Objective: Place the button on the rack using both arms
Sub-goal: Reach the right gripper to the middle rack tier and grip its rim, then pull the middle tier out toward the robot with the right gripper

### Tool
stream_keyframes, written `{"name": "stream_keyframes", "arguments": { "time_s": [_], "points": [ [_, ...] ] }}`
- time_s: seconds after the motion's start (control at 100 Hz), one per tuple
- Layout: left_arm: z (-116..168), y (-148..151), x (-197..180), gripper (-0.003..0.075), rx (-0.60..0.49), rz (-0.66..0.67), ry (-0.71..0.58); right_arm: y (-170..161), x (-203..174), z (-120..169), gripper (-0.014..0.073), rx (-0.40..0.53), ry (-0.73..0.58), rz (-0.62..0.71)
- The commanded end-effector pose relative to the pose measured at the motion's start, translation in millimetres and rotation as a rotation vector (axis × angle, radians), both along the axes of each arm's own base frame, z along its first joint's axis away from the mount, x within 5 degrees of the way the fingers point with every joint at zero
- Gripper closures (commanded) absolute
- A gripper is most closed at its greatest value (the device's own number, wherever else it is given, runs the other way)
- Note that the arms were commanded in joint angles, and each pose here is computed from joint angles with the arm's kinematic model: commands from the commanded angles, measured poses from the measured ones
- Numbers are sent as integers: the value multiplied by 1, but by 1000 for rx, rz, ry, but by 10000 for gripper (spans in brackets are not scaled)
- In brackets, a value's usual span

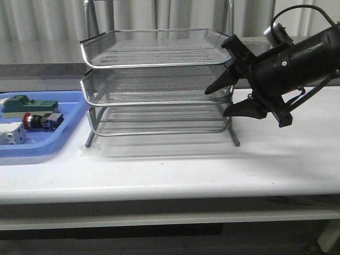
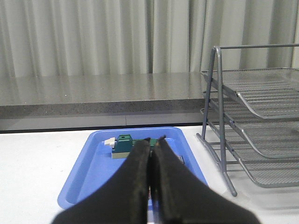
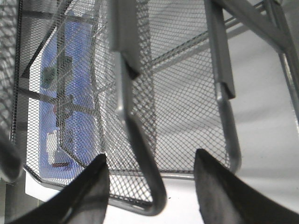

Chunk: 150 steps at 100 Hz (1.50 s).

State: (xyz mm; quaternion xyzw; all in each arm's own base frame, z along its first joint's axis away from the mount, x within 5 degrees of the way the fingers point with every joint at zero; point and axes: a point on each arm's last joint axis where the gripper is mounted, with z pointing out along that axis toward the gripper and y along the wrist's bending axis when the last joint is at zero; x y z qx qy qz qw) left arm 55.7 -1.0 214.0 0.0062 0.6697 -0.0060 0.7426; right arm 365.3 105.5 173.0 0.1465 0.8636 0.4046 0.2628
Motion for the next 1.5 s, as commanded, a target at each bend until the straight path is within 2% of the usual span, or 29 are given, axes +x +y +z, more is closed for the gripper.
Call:
{"name": "stream_keyframes", "arguments": {
  "time_s": [0.0, 0.16, 0.68, 0.94, 1.18, 1.49],
  "points": [
    [-6, -1, -2, 741, -9, -10, -67, 4, 1, 28, 232, 56, -87, 29],
    [-6, -1, -2, 741, -9, -10, -67, 4, 2, 28, 340, 64, -86, 21],
    [-6, -1, -2, 741, -9, -10, -67, 4, 1, 27, 603, 52, -86, 34],
    [-6, -1, -2, 741, -9, -10, -67, 4, -8, 17, 610, 49, -50, 63],
    [-6, -1, -2, 741, -9, -10, -67, 3, -31, -2, 610, 50, 18, 99],
    [-6, -1, -2, 741, -9, -10, -67, -3, -70, 6, 610, 13, -6, 133]
  ]
}}
